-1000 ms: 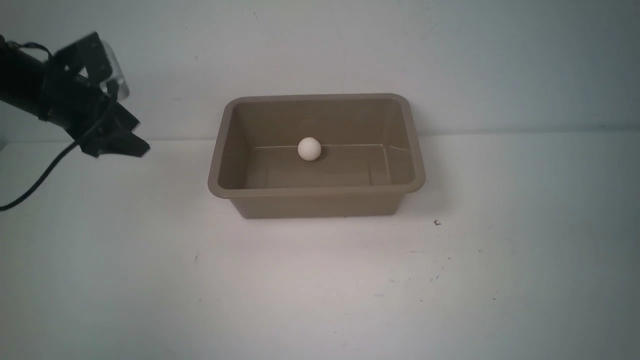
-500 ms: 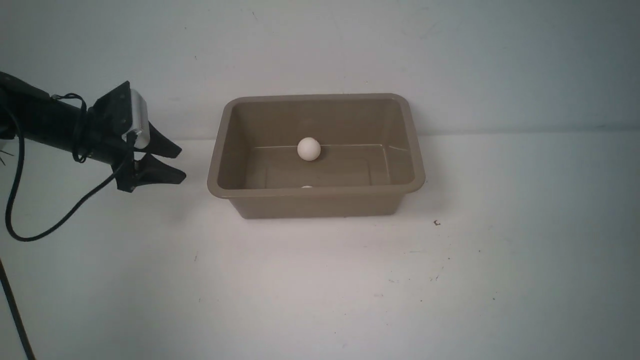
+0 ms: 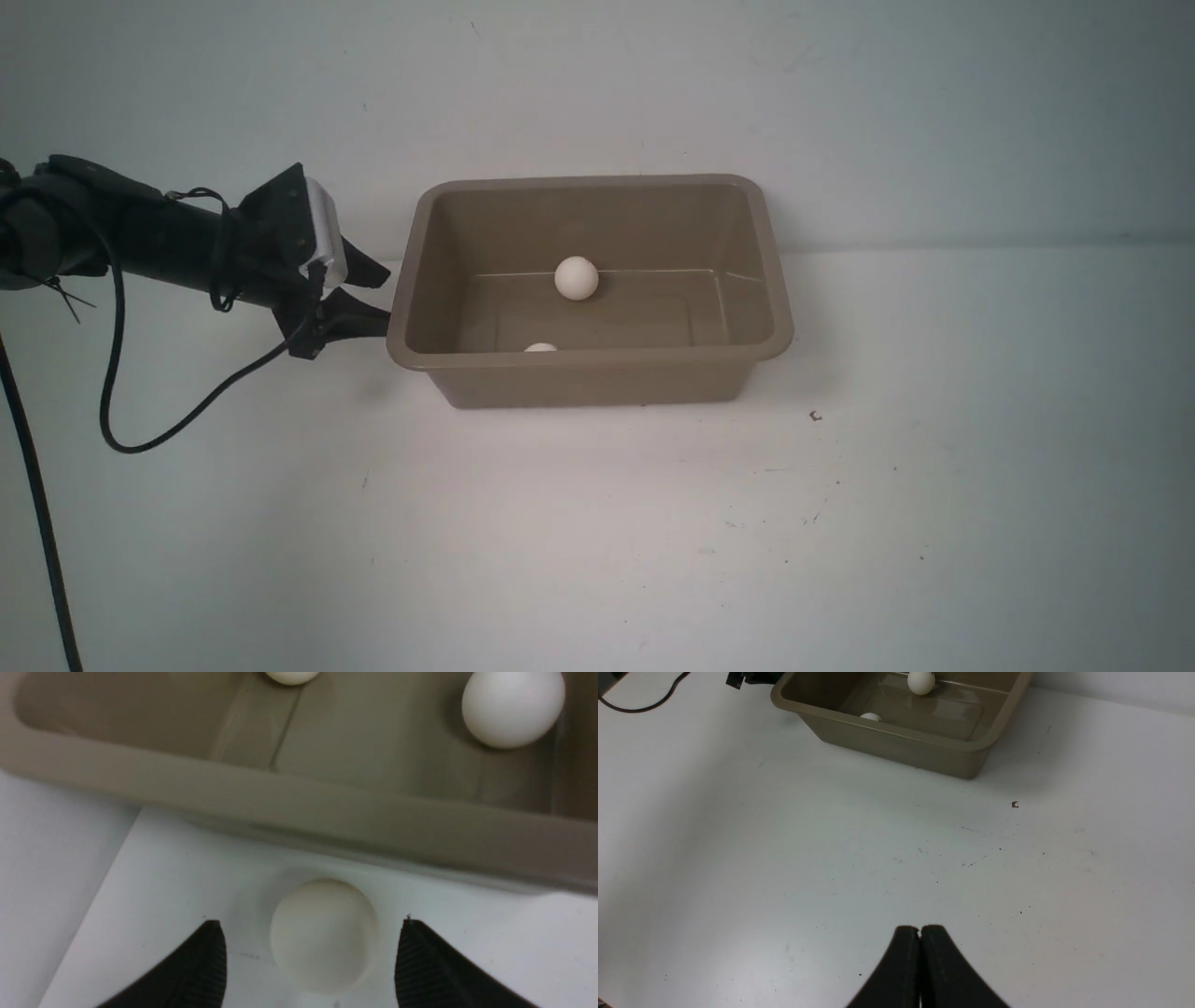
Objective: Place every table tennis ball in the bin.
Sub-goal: Use the left arm to clamp the table tennis ball closest to it
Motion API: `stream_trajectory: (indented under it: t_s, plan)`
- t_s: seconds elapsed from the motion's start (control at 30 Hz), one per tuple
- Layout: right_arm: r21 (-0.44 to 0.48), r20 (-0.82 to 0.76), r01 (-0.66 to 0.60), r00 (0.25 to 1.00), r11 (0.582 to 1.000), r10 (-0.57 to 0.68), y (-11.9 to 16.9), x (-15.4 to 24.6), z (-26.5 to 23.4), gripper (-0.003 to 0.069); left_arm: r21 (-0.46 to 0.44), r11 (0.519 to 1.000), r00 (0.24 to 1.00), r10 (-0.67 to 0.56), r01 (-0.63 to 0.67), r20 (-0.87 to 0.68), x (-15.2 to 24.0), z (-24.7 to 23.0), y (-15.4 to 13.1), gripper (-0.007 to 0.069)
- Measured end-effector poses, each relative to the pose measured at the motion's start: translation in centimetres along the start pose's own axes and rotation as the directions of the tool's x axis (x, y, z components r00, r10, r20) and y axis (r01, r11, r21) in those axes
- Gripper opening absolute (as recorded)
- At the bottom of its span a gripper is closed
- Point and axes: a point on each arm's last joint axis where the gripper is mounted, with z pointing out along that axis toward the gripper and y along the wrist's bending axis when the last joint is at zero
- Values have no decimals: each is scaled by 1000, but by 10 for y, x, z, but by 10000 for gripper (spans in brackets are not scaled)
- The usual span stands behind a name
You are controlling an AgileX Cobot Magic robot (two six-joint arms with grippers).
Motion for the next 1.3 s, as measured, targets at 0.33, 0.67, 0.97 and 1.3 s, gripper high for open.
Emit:
stream_trajectory:
  t_s: [0.33,0.67,0.97,1.3]
  plan:
    - [-15,-3,-9,1000,1000,9,1,0,0,-16,30,999,1000,-21,21,-16,12,27,-7,436]
    - [-19,-3,-11,1000,1000,11,2,0,0,-16,-83,996,998,-42,38,-52,13,40,0,379]
    - [-20,6,-11,1000,1000,12,2,-1,0,-16,-139,981,989,-142,136,-33,14,38,5,351]
    - [-7,18,-3,1000,1000,3,1,-2,0,-16,-325,924,975,-219,200,-24,-23,-60,29,351]
